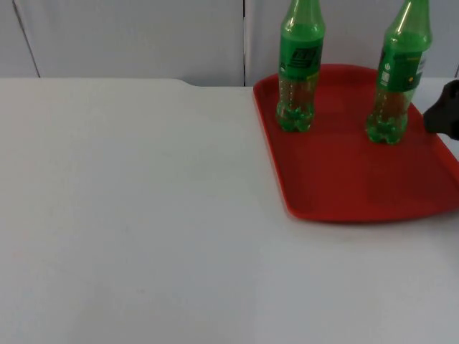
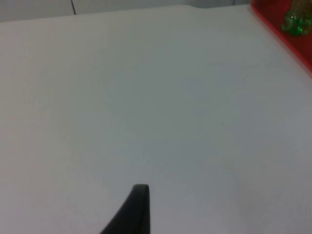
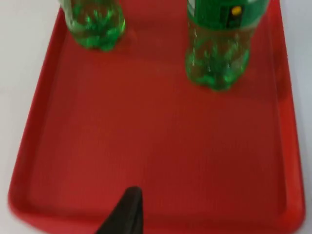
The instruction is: Place the bottle upright on the tray.
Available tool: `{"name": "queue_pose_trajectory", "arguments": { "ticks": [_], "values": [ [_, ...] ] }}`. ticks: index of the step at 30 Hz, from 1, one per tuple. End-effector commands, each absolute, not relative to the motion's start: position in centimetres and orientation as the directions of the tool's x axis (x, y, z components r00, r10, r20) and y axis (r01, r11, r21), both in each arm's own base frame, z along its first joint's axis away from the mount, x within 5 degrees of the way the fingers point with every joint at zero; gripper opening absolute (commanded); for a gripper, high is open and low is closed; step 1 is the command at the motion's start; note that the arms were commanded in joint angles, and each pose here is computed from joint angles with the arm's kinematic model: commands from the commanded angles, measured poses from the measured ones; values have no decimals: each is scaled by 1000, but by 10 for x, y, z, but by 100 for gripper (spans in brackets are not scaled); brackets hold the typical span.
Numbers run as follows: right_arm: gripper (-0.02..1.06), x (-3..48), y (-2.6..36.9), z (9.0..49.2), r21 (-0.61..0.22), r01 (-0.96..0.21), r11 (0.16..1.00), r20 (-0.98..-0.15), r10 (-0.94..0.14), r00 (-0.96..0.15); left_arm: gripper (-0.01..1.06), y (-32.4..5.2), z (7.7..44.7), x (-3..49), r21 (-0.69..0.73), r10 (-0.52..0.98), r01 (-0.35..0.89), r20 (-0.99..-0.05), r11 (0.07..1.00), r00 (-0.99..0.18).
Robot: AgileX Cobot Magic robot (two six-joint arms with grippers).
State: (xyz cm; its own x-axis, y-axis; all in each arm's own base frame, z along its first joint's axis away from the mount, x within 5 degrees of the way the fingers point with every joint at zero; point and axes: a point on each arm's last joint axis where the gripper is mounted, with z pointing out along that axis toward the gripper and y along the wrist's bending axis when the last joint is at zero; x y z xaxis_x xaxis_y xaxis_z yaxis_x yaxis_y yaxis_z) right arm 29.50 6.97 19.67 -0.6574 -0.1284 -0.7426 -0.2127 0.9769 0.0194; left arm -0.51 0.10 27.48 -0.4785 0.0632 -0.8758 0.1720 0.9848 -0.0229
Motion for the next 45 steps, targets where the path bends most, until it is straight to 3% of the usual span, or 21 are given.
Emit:
{"name": "queue_pose_trajectory", "arguments": {
  "ticks": [1, 10, 24, 35, 45],
  "values": [
    [105, 281, 67, 206, 15, -214, 977, -699, -143, -700, 105, 1, 275, -5, -28, 57, 172, -881, 985, -470],
    [105, 252, 60, 237, 7, -215, 977, -662, -157, -733, 105, 1, 275, -5, -28, 57, 172, -881, 985, -470],
    [105, 213, 51, 286, 30, -209, 977, -745, -118, -656, 105, 1, 275, -5, -28, 57, 172, -881, 985, -470],
    [105, 178, 45, 310, 19, -258, 966, -776, -149, -613, 105, 1, 275, -5, -28, 57, 172, -881, 985, -470],
    [105, 132, 47, 335, 52, -385, 921, -837, -170, -520, 105, 1, 275, -5, -28, 57, 172, -881, 985, -470]
  ]
}}
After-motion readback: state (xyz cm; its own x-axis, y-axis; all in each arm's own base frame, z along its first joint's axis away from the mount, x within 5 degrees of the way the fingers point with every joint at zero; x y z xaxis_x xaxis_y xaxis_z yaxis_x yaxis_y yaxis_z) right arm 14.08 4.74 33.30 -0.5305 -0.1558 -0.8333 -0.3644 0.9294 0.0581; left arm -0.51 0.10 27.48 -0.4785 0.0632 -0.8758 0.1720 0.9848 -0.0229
